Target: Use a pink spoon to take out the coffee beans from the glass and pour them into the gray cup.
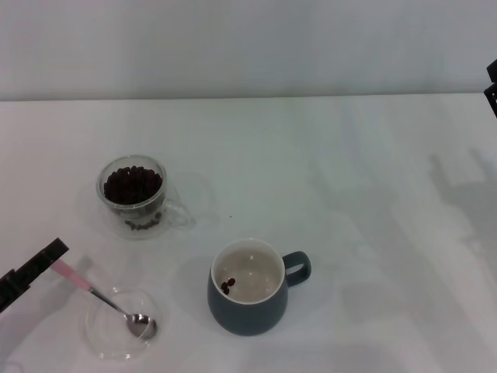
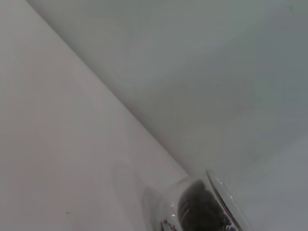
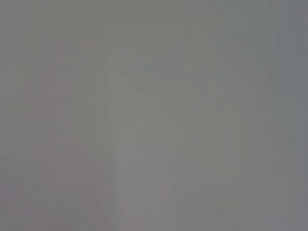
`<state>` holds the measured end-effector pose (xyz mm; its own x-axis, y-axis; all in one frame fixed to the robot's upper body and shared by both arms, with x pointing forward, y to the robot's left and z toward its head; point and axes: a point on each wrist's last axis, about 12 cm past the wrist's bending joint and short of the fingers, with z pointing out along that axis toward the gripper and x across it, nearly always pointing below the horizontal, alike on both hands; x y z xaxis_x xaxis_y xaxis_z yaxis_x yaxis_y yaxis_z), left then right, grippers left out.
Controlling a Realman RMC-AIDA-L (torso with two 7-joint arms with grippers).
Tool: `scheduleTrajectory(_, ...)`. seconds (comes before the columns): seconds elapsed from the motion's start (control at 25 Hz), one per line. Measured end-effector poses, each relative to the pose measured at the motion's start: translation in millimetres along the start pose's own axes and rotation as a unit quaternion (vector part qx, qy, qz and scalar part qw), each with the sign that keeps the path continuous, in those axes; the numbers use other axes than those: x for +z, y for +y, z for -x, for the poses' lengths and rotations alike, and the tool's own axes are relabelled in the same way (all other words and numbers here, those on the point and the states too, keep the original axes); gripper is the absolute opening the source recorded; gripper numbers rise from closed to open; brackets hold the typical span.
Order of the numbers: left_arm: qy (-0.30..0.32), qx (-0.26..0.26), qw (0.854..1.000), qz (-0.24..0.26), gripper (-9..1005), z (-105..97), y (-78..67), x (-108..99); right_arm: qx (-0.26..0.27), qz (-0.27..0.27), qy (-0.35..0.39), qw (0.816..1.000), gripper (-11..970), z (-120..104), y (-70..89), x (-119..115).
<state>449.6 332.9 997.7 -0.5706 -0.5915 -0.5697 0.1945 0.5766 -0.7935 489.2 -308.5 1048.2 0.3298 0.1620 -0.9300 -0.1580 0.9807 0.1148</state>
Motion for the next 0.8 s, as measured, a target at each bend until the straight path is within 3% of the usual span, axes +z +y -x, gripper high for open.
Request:
scheduleTrajectory(0.24,-0.004,0.002,1.0,0.008,665,2.0,3.5,-7.6,0.002,0.0,0.0,1.0,794,-0.1,0.6,-0.2)
scheduleTrajectory(0.44,-0.031,0.022,0.999,0.029,836,14.9,10.6,-27.0,0.002,0.0,0.0,1.0,793,-0.2,0.9,-0.4)
scheduleTrajectory(0.68,-0.087,0.066,0.991,0.082,876,44.6,22.7,-53.9,0.002,-0.001,0.003,1.0,793,-0.9,0.7,-0.5)
scheduleTrajectory(0.8,-0.121,0.132,0.978,0.106,874,61.4,25.3,-63.0,0.002,-0.003,0.009,1.0,793,-2.2,-0.1,-1.1)
